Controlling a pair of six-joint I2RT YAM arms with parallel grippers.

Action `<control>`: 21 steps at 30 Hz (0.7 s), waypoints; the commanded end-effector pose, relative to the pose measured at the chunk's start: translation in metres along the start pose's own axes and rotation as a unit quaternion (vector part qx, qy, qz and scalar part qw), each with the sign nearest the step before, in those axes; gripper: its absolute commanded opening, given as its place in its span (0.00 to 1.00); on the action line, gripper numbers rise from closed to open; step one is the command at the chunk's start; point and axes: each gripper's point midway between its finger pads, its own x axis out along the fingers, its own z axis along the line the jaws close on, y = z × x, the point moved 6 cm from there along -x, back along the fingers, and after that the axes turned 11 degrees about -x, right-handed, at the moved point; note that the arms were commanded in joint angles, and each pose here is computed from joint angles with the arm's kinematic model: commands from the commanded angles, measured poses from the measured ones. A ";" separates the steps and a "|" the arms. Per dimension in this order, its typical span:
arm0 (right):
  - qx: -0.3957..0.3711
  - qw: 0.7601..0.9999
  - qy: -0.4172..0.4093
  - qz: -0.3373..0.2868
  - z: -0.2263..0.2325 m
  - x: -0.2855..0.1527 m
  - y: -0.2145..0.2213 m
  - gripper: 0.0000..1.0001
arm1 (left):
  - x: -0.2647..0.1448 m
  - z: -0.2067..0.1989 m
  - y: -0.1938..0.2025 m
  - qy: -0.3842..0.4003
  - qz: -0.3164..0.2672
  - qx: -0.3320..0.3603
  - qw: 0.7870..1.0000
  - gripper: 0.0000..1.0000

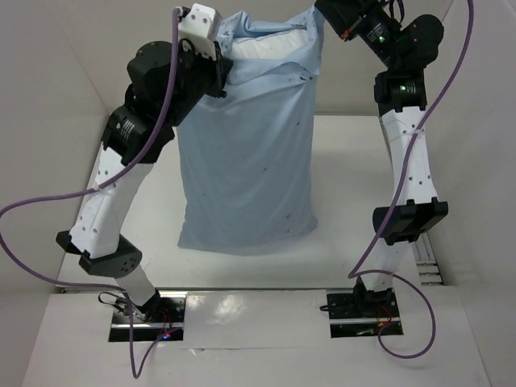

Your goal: Put the pillow into the pillowcase

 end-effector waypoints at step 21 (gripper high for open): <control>-0.061 0.977 -0.151 -0.135 0.057 0.045 -0.013 0.00 | -0.111 0.117 -0.167 0.052 -0.243 -0.010 0.969 0.00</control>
